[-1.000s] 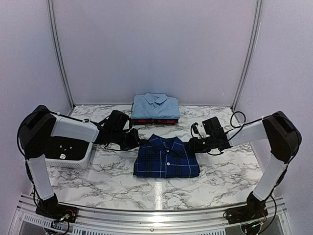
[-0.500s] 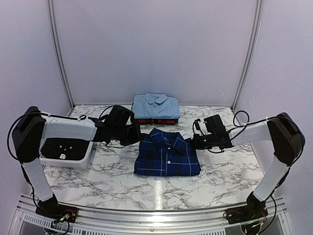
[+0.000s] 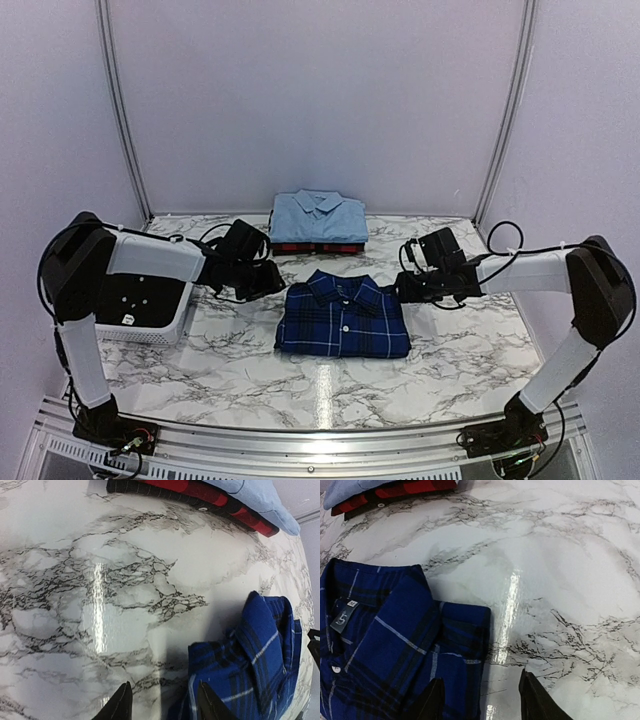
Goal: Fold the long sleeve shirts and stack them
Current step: Adjust the square-folded shirt at the center of the board, then move the square-folded shirt to the center of the board.
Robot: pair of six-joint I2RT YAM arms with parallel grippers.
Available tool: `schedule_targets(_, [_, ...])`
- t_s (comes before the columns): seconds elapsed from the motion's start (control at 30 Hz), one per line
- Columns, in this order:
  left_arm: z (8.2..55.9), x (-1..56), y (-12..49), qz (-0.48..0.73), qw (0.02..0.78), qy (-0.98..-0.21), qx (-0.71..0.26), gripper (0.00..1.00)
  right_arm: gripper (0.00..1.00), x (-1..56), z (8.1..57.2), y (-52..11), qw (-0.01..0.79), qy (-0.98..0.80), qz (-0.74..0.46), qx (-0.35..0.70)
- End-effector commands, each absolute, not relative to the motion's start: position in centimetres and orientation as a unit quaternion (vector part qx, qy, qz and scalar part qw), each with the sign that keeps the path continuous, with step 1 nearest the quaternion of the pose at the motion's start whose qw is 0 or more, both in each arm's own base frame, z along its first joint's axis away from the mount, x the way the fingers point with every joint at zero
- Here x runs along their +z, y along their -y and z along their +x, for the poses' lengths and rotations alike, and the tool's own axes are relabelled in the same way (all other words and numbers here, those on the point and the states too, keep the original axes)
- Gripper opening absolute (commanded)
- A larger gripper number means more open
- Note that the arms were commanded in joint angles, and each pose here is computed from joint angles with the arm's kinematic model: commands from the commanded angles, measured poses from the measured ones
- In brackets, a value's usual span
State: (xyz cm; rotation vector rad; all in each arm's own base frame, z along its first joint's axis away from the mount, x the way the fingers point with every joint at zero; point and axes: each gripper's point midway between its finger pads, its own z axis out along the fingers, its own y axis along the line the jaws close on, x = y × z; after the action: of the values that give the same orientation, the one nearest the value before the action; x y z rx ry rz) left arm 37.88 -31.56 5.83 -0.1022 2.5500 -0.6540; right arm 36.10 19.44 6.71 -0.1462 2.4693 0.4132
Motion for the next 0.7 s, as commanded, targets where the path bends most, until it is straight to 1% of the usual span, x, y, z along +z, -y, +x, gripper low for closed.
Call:
schedule_targets(0.0, [36.1,8.4,30.6,-0.036,0.254,-0.931,-0.260,0.46,0.48,11.5,35.7,-21.9,0.352,-0.923,-0.087,0.129])
schedule_targets(0.13, [34.1,8.9,31.4,-0.019,0.237,-0.925,-0.297,0.44,0.49,12.3,33.6,-26.9,0.353,-0.914,-0.133,0.149])
schedule_targets(0.23, [33.1,9.6,32.7,-0.001,0.234,-0.916,-0.325,0.45,0.51,11.3,31.9,-30.7,0.337,-0.914,-0.173,0.143])
schedule_targets(0.37, [32.2,8.3,33.3,0.007,0.219,-0.922,-0.319,0.47,0.53,9.8,30.8,-34.0,0.322,-0.915,-0.206,0.130])
schedule_targets(0.43, [31.8,7.5,33.4,0.008,0.211,-0.926,-0.313,0.48,0.55,8.8,30.2,-35.1,0.313,-0.915,-0.219,0.126])
schedule_targets(0.5, [31.4,6.6,33.5,0.012,0.203,-0.930,-0.306,0.52,0.57,7.3,29.6,-35.7,0.300,-0.919,-0.231,0.112])
schedule_targets(0.6, [30.6,5.2,33.8,0.020,0.189,-0.938,-0.291,0.57,0.62,4.9,29.0,-35.5,0.283,-0.926,-0.241,0.072])
schedule_targets(0.67, [30.0,4.0,33.6,0.024,0.179,-0.947,-0.267,0.57,0.64,3.6,28.7,-35.2,0.271,-0.930,-0.243,0.057])
